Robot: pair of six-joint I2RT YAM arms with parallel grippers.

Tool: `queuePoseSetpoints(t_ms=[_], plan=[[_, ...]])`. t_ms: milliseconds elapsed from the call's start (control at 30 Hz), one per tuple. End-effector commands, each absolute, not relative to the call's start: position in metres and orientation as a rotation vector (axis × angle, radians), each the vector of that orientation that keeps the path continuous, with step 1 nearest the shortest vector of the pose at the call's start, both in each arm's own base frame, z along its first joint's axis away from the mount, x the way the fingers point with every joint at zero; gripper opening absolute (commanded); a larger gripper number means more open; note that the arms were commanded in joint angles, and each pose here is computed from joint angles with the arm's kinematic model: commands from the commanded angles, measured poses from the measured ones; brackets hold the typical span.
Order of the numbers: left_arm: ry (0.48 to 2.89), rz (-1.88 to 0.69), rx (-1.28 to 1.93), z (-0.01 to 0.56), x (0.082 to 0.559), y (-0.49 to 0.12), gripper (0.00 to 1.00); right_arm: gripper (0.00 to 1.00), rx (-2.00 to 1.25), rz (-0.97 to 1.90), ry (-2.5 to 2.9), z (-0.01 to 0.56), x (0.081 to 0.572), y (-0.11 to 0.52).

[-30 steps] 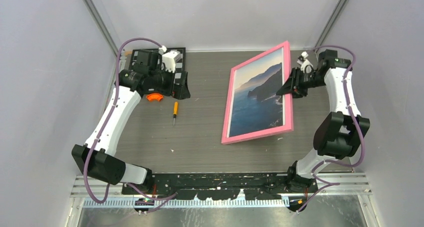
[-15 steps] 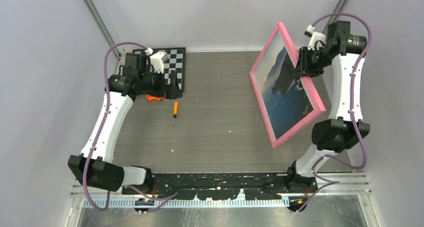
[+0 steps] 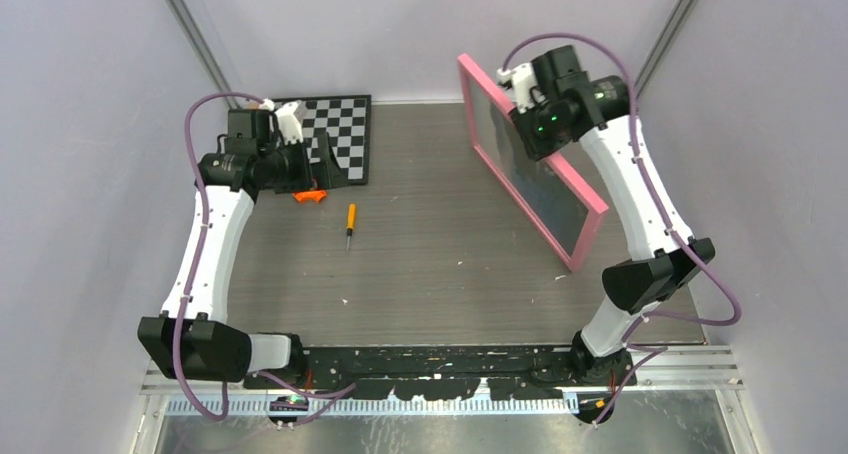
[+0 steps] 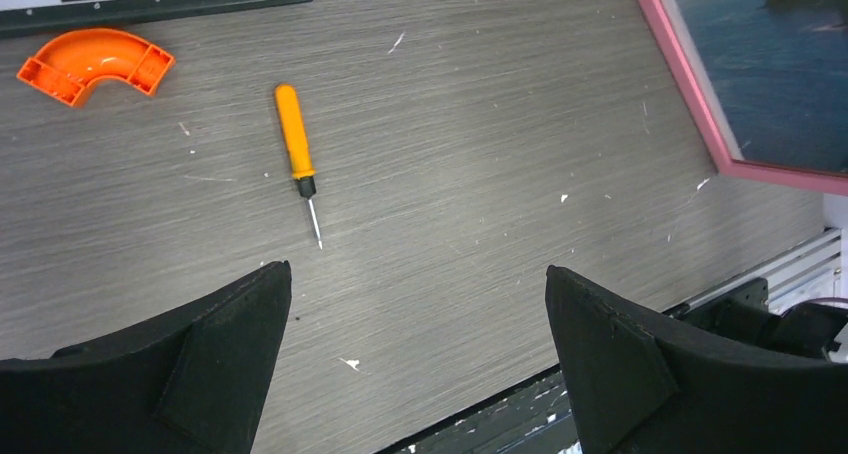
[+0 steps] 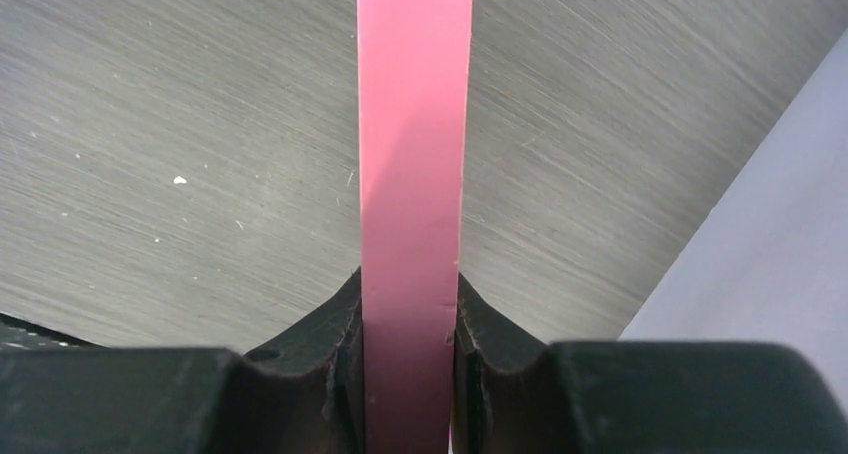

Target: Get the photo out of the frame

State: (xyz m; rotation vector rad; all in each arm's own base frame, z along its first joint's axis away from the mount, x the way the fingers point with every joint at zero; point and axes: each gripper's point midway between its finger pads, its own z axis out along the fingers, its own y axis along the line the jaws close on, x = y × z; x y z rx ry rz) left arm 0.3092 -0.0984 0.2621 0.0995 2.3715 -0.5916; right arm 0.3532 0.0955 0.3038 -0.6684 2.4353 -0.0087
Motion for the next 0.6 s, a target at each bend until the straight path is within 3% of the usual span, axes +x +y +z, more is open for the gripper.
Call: queuePoseSetpoints(t_ms=[0, 300, 567], plan=[[2.270, -0.664, 0.001, 0.282, 0.314, -0.093, 1.00, 0.01, -0.747, -0.216, 2.189, 0.336, 0.362, 0.111], [2.309, -0.676, -0.192, 0.273, 0.322, -0.069, 1.00, 0.01, -1.026, -0.342, 1.990, 0.308, 0.344, 0.171], [2.288, -0.619, -0.111, 0.266, 0.318, -0.064, 1.00, 0.01, -1.210, -0.310, 1.931, 0.231, 0.313, 0.215]])
